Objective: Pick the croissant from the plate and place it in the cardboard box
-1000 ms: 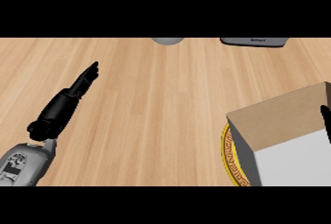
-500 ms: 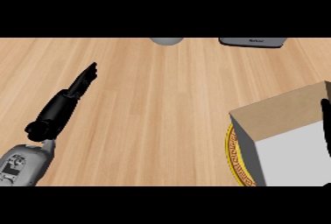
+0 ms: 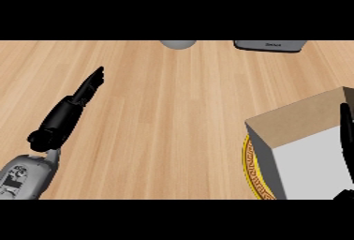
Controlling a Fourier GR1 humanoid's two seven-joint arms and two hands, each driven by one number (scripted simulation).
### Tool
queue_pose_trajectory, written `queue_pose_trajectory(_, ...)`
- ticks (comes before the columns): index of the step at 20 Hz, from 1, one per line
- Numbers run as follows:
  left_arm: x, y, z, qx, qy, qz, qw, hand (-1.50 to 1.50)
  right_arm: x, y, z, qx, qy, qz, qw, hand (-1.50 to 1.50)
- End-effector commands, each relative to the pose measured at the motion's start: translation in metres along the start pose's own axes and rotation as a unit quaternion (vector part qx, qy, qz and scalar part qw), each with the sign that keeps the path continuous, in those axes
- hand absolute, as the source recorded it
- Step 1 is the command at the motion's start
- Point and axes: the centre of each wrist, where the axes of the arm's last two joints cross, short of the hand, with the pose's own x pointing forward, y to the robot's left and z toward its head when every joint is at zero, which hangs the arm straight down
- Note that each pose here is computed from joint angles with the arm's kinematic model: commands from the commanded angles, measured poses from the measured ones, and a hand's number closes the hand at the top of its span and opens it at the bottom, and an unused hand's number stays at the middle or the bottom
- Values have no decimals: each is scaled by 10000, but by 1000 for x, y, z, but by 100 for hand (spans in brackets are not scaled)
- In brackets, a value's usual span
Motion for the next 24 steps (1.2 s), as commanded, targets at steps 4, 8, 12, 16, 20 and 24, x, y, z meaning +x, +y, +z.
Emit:
queue_pose_trajectory(4, 4, 6, -2, 16, -23, -29, 10000, 0, -8, 56, -5, 1238, 251, 480, 9908, -150)
queue_pose_trajectory(8, 3, 4, -3, 12, 12, -8, 10000, 0, -8, 64, -8, 1309, 288, 334, 9904, -150)
queue_pose_trajectory(12, 8, 1, -7, 11, -43, 45, 10000, 0, -7, 64, -9, 1344, 132, 306, 9904, -150)
queue_pose_trajectory(16, 0, -1, 0, -59, 10, -31, 10000, 0, -9, 66, -9, 1053, -337, 420, 9930, 150)
queue_pose_trajectory(20, -1, -1, -3, -34, -6, -33, 10000, 0, -10, 64, -12, 679, -594, 654, 9938, 150)
queue_pose_trajectory(24, 6, -7, -6, -159, -149, 32, 9998, 0, 9, 61, 18, 1668, -2154, 534, 9607, 150)
